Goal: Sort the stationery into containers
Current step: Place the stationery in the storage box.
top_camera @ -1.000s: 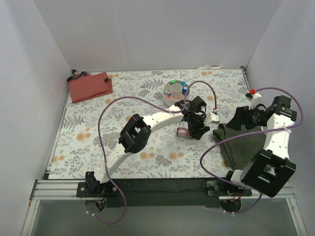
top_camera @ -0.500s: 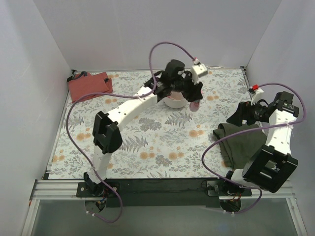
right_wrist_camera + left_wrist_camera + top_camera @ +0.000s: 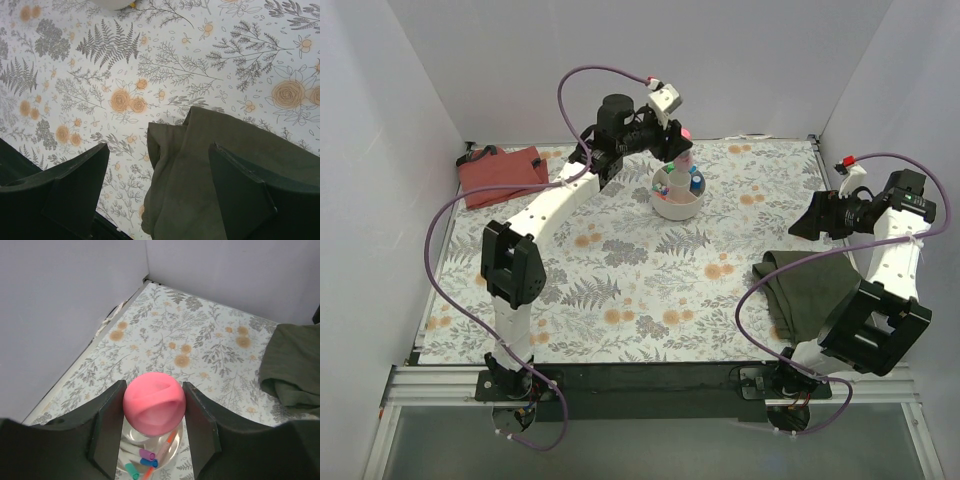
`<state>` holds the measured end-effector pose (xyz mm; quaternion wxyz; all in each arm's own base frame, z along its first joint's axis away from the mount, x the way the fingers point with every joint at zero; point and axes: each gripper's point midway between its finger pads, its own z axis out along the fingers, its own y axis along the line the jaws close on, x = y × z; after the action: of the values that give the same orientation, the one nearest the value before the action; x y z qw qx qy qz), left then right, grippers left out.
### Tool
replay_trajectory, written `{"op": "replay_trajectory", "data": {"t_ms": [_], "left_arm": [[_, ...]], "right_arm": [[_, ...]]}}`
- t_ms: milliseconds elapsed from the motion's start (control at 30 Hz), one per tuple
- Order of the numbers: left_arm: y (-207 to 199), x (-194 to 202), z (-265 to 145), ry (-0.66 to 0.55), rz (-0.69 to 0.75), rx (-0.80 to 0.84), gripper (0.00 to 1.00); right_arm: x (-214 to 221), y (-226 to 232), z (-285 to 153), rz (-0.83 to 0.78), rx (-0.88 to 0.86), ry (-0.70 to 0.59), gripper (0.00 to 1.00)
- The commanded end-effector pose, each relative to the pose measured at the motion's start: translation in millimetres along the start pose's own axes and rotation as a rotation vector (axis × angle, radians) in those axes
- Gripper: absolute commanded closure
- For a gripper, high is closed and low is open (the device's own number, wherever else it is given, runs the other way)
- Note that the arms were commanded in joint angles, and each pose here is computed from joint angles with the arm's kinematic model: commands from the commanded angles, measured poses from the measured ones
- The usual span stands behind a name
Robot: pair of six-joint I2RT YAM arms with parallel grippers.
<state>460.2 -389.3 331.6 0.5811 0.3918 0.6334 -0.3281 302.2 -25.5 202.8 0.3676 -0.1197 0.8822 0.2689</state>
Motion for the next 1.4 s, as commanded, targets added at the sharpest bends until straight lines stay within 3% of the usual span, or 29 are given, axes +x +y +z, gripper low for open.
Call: {"op": "replay_trajectory", "data": {"t_ms": [0,333,733,1100,1367], "left_arm": [[30.6,-29.8,-9.3,-0.105,0.074,-0.022,1.00],[54.8,0.4,4.3,-0.098,0.029,0.005,1.00],[52.4,19.1,18.9,-0.075,-0.031,0.041,1.00],[24.3,32.4,31.1,-0.026,-0.065,0.100,1.00],[33.0,52.9,31.4,0.025,-0.046,0.047,1.00]], "right_arm": [[-15.6,-2.6,-12.1,-0.050,0.071,-0.025,0.11],[-6.4,-1.4,-14.0,-0.047,0.097,-0.006,0.11],[1.1,-1.7,-9.5,-0.035,0.084,0.004,0.10],[4.1,-5.5,-3.9,-0.024,0.065,0.014,0.10],[6.5,-5.4,-1.9,-0.018,0.056,0.016,0.10]]}}
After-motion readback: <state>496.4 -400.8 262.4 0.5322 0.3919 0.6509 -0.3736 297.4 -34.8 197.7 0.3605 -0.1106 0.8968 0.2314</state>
